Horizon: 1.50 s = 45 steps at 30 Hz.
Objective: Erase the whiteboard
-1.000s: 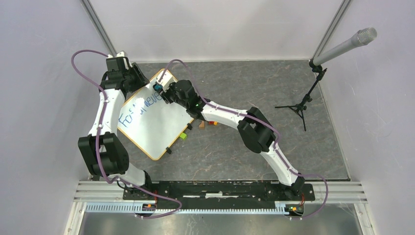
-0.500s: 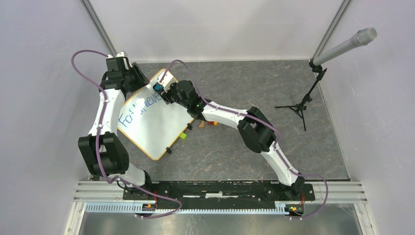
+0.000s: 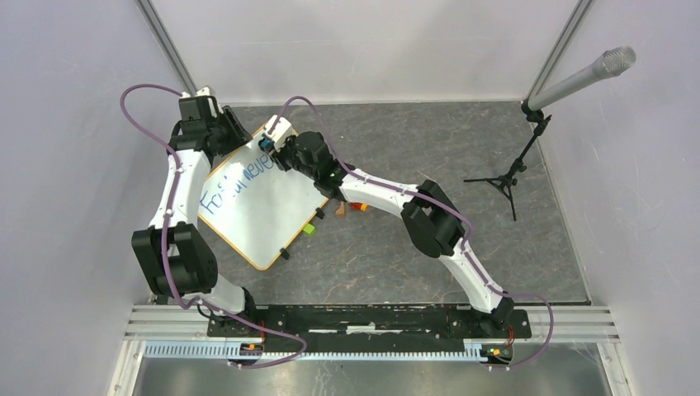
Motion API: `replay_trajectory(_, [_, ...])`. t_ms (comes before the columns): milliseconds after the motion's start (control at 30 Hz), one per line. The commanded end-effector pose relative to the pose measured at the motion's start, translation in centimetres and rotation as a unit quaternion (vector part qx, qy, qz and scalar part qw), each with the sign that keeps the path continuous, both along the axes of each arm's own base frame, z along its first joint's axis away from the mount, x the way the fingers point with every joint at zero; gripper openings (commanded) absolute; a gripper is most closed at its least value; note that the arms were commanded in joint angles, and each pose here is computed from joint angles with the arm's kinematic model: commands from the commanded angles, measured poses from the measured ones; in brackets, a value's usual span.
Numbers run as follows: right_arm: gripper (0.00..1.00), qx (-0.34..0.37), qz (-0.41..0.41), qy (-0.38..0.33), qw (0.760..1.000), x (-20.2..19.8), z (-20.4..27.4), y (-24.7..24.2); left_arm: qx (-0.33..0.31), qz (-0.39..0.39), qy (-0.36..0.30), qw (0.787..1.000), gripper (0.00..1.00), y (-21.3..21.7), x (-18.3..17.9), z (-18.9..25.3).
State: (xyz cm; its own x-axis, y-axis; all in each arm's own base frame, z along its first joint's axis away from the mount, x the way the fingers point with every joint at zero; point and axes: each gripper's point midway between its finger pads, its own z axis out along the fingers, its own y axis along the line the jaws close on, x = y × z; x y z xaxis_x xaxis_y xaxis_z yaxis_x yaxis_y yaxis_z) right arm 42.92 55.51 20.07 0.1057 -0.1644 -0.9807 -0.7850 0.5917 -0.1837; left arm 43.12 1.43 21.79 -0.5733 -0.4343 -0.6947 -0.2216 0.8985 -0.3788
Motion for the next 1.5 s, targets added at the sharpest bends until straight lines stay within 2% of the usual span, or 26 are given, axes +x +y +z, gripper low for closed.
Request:
replay_trajectory(0, [0.36,0.027,0.005,-0.012,1.0,0.4,2.3,0.6,-0.019,-0.015,0.017,1.0,0.51,-0.9,-0.3,-0.7])
replay_trajectory(367, [0.31,0.008,-0.066,0.023,0.998,2.6,-0.1,-3.1,-0.023,-0.017,0.023,0.999,0.47,-1.0,-0.4,-1.0])
replay_trajectory(500, [0.31,0.005,-0.047,0.021,0.999,1.9,-0.1,-2.8,-0.024,-0.018,0.022,0.999,0.46,-1.1,-0.4,-0.8])
replay_trajectory(667, [0.31,0.003,-0.01,0.006,1.0,-1.2,0.3,-0.2,-0.025,-0.018,0.022,0.999,0.44,-1.0,-0.4,-0.9])
replay_trajectory(900, [0.31,-0.002,0.068,-0.039,0.997,-8.0,1.4,4.9,-0.023,-0.018,0.02,0.999,0.43,-1.0,-0.5,-0.7])
replay_trajectory(1033, [0.31,0.006,0.082,-0.042,0.996,-9.3,1.6,6.4,-0.022,-0.017,0.02,0.999,0.42,-1.0,-0.5,-0.6])
replay_trajectory(1200, [0.32,0.008,0.045,-0.042,0.998,-7.8,1.7,5.7,-0.023,-0.017,0.02,0.999,0.42,-1.0,-0.5,-0.6])
replay_trajectory(1467, [0.32,0.029,-0.039,0.025,0.998,-1.2,-0.3,-0.2,-0.024,-0.018,0.018,0.999,0.42,-1.0,-0.5,-0.5])
